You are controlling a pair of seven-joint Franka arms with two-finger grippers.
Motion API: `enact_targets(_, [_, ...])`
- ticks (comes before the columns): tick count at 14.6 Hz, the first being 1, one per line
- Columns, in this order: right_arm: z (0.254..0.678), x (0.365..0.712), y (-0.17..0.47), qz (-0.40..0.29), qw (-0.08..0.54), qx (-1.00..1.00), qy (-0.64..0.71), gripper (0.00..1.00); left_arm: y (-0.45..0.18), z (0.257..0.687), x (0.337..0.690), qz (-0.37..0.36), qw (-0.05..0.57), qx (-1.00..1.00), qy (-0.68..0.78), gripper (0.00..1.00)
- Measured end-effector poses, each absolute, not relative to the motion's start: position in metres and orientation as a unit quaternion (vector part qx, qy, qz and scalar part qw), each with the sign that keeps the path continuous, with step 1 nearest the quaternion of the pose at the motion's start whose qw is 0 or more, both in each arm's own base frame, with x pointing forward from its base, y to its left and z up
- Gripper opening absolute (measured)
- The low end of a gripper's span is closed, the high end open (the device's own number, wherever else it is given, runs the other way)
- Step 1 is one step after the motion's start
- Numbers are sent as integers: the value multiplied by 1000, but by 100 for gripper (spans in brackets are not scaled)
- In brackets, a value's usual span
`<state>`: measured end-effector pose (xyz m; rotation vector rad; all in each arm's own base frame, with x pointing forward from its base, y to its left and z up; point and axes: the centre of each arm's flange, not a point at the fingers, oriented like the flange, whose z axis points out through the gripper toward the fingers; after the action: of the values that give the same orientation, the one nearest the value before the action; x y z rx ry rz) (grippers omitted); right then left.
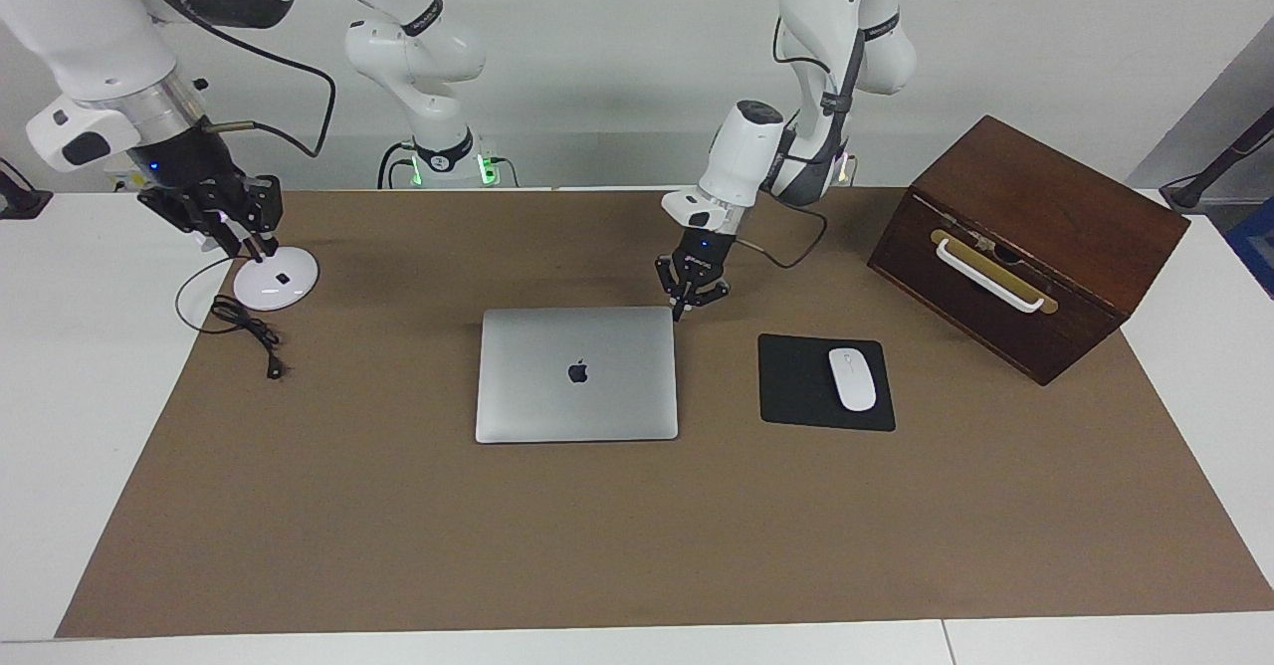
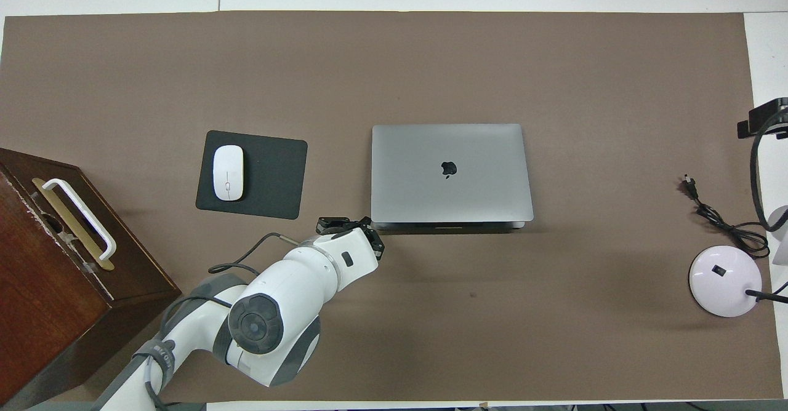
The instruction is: Close laptop with both arms
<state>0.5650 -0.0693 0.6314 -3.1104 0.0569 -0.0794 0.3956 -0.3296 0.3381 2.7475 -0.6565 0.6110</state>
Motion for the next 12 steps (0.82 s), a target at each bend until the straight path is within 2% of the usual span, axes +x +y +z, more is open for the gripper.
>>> enact_targets(4, [650, 547, -73, -22, 2, -1000, 20, 97, -317, 378, 390, 162, 114, 955, -221, 1])
enact_targets(5, [649, 545, -75, -22, 2, -1000, 22, 100, -314, 386, 390, 148, 110, 958, -220, 1])
enact_targets(7, [638, 545, -74, -12, 3, -1000, 21, 100, -302, 406, 396, 115, 100, 966, -209, 1])
enact_targets(12, [604, 551, -53, -9, 3, -1000, 17, 100, -239, 481, 438, 48, 82, 984, -148, 1])
